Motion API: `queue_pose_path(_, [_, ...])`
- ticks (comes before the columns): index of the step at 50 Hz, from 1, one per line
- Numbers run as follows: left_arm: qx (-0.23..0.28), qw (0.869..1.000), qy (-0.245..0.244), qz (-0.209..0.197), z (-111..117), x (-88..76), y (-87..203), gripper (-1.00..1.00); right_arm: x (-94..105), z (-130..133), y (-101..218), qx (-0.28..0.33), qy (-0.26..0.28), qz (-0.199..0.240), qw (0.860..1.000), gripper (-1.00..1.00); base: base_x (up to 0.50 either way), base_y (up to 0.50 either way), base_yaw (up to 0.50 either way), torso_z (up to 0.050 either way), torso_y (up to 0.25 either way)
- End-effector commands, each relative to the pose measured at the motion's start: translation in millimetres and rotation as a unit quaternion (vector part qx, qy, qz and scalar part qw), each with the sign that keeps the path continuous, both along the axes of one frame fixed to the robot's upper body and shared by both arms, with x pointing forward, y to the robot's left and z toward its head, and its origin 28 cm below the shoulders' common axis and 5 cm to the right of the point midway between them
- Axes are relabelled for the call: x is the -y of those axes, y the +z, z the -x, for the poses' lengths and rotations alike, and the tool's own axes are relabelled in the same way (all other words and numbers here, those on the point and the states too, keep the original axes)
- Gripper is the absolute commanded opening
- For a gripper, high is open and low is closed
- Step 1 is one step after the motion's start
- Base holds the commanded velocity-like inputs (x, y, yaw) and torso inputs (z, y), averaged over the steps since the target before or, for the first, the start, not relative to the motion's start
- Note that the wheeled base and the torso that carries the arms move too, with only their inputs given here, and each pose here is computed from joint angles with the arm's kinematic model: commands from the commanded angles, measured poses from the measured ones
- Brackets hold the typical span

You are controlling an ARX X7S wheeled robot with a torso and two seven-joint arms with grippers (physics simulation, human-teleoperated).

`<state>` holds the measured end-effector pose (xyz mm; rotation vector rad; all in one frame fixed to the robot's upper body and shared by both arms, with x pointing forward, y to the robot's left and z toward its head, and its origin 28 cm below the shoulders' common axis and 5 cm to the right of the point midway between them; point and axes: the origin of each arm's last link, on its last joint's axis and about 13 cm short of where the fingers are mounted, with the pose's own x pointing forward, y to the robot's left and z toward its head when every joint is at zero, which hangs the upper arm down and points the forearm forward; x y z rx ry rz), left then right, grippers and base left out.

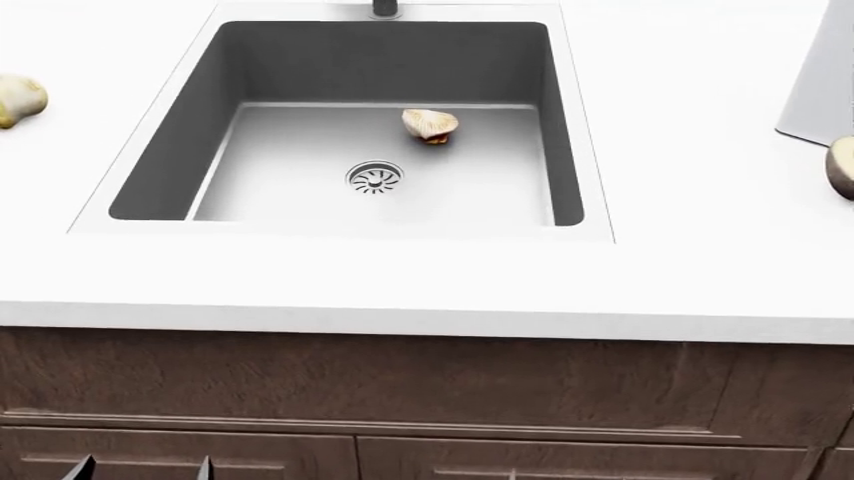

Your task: Turn on the sink faucet.

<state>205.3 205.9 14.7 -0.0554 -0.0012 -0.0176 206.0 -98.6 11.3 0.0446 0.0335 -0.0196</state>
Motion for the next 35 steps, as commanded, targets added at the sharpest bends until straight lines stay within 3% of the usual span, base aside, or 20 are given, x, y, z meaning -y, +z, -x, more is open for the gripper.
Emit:
queue_pose_path(1, [0.019,0.999,-0.021,0.015,3.6,2.1,2.9,1.0,0.1,0.2,0.9,0.001,0.0,-0.003,1.0,1.0,0.0,0.0,0.0,0.05,0.0])
queue_pose_path(26, [0.021,1.0,-0.02,-0.002,5.8,-1.8,1.3,1.0,-0.1,0.2,1.4,0.003,0.001,0.006,1.0,1.0,0.0,0.0,0.0,0.05,0.0])
queue_pose_path(33, [0.03,0.999,-0.02,-0.014,4.2,1.4,1.8,1.0,-1.7,0.7,3.5,0.002,0.003,0.003,1.0,1.0,0.0,0.0,0.0,0.05,0.0])
queue_pose_path(35, [0.018,1.0,-0.013,-0.017,4.7,2.8,3.7,1.0,-2.1,1.6,11.5,0.011,-0.003,-0.014,1.0,1.0,0.0,0.0,0.0,0.0,0.0])
